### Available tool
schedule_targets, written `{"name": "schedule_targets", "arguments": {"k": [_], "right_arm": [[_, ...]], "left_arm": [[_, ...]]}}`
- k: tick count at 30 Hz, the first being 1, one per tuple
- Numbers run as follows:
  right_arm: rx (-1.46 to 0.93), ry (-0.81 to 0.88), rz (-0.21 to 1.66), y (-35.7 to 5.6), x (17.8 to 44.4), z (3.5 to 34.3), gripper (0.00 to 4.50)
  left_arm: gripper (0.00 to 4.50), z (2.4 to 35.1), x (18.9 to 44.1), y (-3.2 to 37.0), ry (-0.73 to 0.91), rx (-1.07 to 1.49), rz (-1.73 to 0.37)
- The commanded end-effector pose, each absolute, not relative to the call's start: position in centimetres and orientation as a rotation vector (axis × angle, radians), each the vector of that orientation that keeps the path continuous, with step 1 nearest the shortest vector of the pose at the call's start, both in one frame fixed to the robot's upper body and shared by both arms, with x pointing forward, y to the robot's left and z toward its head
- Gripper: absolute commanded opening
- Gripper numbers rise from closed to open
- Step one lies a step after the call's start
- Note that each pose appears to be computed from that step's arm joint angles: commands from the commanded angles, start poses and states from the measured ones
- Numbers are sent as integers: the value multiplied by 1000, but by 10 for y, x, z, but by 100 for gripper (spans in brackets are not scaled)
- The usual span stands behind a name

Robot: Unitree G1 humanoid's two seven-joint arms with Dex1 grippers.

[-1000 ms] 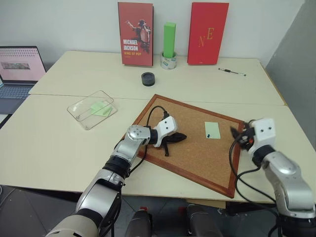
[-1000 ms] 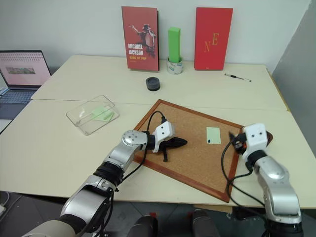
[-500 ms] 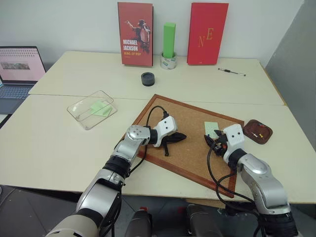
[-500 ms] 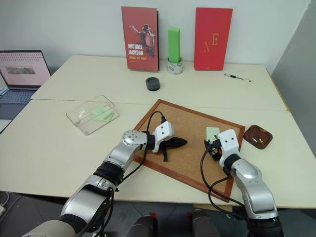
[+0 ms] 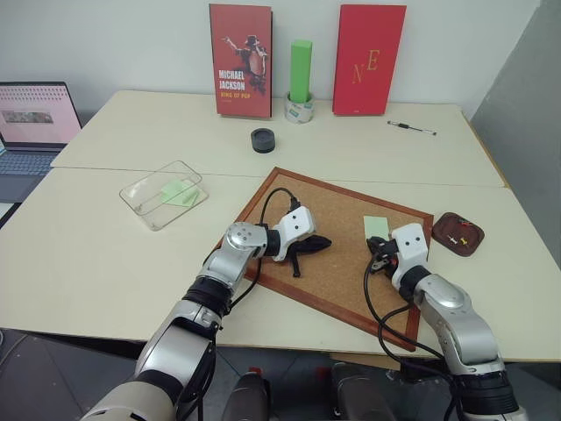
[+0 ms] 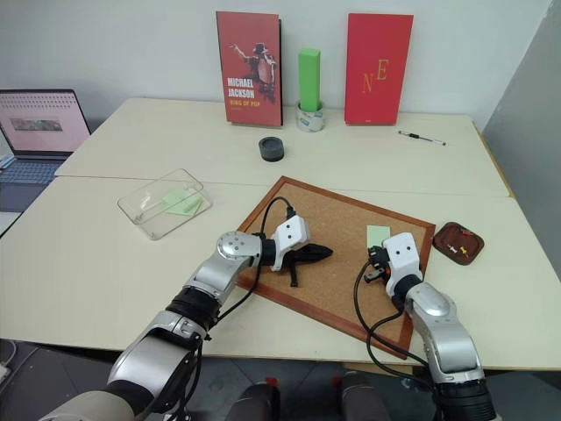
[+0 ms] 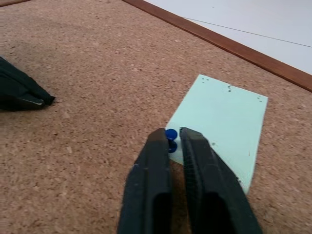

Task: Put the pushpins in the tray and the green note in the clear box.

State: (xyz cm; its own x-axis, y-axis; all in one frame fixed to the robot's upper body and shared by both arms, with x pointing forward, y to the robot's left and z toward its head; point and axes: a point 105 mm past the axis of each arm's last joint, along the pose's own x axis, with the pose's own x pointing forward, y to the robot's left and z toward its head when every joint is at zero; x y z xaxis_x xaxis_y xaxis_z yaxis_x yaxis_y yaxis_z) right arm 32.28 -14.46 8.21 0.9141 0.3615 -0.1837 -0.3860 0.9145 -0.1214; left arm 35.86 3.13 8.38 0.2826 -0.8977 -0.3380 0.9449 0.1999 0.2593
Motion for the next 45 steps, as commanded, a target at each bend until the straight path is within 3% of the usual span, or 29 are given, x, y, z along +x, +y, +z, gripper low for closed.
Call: {"name": "schedule_targets", "arguments": {"k": [1, 16, 25, 33, 36, 44, 45], "right_arm": [[-162, 92, 362, -150, 326, 99, 1], [-293, -88, 481, -128, 311, 163, 1], [-306, -101, 507, -122, 312, 175, 1], [-275, -90, 502, -122, 318, 186, 0], [-258, -92, 507, -121, 319, 193, 0], [-164, -94, 555, -111, 317, 213, 0], [-153, -92, 565, -109, 316, 215, 0]], "left_arm": [[0, 74, 355, 32, 165, 474, -1304], [0, 78, 356, 28, 143, 458, -1302], [0, 127, 369, 19, 10, 340, -1267], [138, 172, 372, 28, -110, 324, -1313], [176, 177, 374, 30, -127, 358, -1323], [338, 181, 381, 21, -171, 455, -1334], [338, 182, 382, 18, -175, 458, -1336]]}}
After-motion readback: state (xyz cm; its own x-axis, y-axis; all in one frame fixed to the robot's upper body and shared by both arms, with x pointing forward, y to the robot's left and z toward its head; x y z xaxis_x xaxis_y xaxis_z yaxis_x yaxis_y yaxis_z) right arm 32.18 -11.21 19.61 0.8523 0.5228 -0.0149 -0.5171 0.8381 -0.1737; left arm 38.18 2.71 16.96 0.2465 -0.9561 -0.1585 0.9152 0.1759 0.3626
